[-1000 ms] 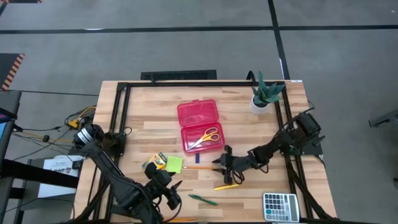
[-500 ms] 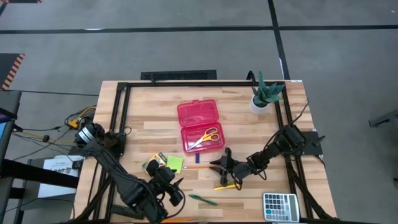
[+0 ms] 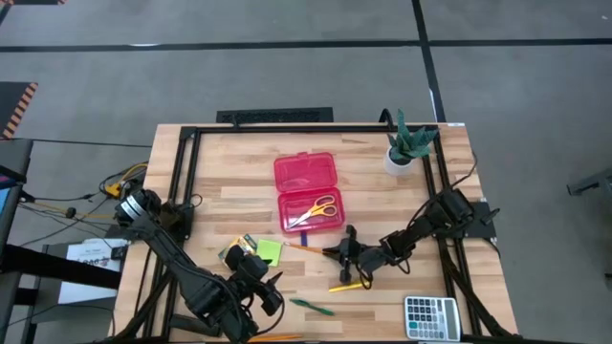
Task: Pack school essentials
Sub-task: Put the top orange pencil into the supply box
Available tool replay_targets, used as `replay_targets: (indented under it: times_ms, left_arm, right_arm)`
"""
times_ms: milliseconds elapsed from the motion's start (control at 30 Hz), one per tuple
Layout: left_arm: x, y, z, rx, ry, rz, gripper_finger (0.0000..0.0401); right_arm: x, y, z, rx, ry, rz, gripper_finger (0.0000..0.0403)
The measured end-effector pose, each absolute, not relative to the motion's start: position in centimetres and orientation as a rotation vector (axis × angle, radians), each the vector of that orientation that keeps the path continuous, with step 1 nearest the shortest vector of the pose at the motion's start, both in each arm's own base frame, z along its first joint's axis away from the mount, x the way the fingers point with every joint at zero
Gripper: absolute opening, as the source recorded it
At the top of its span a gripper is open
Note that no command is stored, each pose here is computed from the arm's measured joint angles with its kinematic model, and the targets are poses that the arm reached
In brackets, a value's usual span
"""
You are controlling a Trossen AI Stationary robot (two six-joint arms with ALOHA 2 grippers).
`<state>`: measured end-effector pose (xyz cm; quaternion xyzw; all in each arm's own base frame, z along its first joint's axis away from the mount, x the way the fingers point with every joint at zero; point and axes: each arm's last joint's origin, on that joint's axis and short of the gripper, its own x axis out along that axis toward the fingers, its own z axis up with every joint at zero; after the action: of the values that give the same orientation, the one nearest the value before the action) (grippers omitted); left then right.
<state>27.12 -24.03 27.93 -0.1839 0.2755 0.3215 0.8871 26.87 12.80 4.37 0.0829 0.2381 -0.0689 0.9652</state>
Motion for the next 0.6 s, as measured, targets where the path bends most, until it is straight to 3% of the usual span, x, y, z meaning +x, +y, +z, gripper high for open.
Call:
replay_targets:
  times_ms: [267, 600]
  left_arm:
    - [26.5, -24.7, 28.2, -0.455, 0.441, 0.687, 0.0194]
    - [25.5, -25.6, 28.9, -0.559, 0.087, 0.700, 0.0194]
  right_arm:
    - [26.4, 13.5, 8.6, 0.194, 0.457, -0.057, 0.0012]
    - [25.4, 14.2, 16.2, 0.236, 0.221, 0.000, 0.0013]
